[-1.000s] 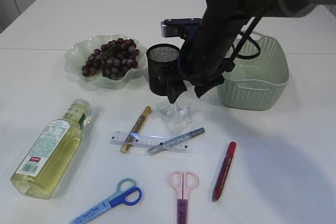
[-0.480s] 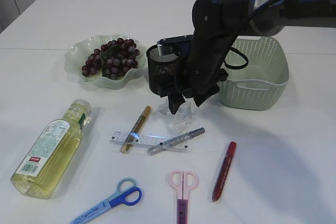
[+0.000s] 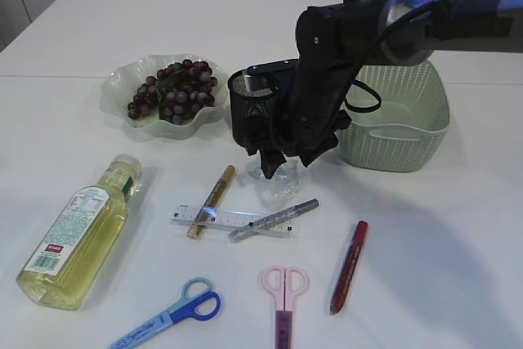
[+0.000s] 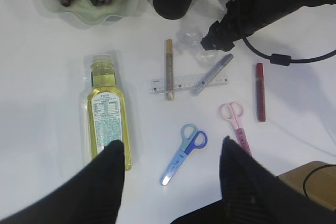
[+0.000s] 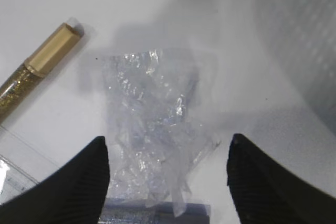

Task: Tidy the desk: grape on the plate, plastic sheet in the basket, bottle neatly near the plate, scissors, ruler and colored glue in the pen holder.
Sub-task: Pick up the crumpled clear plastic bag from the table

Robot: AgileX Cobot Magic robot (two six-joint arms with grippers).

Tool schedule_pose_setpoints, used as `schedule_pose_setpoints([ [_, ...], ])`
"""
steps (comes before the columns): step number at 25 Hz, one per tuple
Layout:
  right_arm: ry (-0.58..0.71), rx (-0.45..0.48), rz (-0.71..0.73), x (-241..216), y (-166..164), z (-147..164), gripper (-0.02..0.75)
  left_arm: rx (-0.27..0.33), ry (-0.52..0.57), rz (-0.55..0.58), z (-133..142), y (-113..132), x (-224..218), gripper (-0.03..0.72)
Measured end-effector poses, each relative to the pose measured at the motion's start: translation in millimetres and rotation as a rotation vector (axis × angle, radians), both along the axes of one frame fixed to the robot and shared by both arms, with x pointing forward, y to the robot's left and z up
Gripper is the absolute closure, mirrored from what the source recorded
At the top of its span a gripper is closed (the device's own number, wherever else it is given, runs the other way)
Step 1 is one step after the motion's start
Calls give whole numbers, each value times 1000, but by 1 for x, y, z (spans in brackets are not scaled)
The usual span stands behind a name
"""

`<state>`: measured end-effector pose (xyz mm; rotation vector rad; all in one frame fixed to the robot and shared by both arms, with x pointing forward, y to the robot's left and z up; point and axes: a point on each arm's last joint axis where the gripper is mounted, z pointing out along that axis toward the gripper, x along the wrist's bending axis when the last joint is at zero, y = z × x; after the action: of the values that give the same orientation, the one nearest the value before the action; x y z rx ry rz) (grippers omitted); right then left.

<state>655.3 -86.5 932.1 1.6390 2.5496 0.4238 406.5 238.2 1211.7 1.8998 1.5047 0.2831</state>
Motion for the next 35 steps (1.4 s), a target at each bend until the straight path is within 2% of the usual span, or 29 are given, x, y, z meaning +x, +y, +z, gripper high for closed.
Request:
schedule_pose_setpoints([
  [11,12,-6,0,7,4,-15,192,2,-1,1,0,0,0,263],
  [35,17,-8,1,9,4,-14,192,4,-1,2,0,0,0,263],
])
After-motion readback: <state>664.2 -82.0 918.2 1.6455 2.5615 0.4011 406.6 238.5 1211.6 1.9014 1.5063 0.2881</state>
